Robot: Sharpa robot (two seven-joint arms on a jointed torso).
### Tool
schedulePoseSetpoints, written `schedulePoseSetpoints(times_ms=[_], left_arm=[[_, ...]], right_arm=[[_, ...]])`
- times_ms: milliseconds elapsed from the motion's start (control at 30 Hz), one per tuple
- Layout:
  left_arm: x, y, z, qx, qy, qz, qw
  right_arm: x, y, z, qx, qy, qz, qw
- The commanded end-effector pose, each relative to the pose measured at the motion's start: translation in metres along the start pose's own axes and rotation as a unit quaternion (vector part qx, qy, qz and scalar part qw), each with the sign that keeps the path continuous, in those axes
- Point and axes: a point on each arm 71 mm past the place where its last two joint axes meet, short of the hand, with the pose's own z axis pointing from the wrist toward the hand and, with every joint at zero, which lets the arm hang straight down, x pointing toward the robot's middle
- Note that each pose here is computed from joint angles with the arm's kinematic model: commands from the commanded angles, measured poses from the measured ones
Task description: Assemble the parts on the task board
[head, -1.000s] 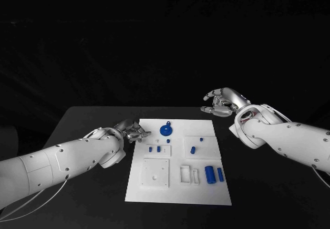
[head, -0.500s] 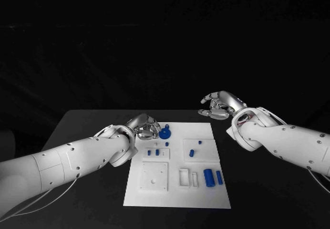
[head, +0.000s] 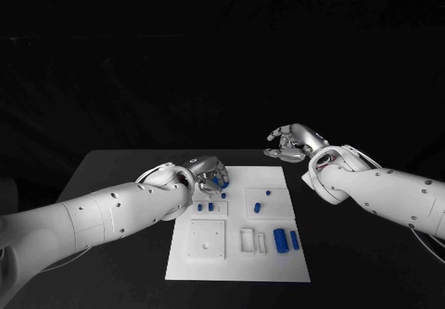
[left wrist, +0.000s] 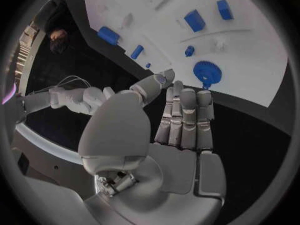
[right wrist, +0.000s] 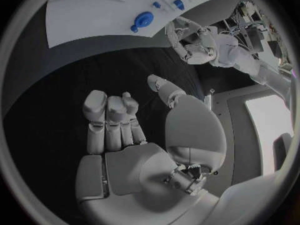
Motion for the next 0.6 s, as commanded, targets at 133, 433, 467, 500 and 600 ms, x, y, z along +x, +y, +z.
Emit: schedulePoseSetpoints(times_ms=[133, 433, 467, 500, 600], left_arm=[[0.0094, -0.0036, 0.0085, -0.005, 0.055, 0.071, 0.996], [0.0227, -0.0007, 0.0112, 0.011, 0.066, 0.123, 0.990], [0.0230, -0.0008, 0.0113, 0.012, 0.064, 0.124, 0.990], [0.0230, -0.0013, 0.0117, 0.015, 0.059, 0.124, 0.990], [0.0220, -0.0019, 0.0124, 0.021, 0.044, 0.123, 0.991]], right_arm=[[0.002, 0.002, 0.000, -0.007, 0.006, 0.000, 1.000], [0.002, 0.004, 0.000, -0.012, 0.006, 0.001, 1.000], [0.002, 0.005, 0.000, -0.013, 0.006, 0.001, 1.000], [0.002, 0.005, 0.000, -0.013, 0.006, 0.002, 1.000], [0.002, 0.006, -0.001, -0.014, 0.007, 0.002, 1.000]])
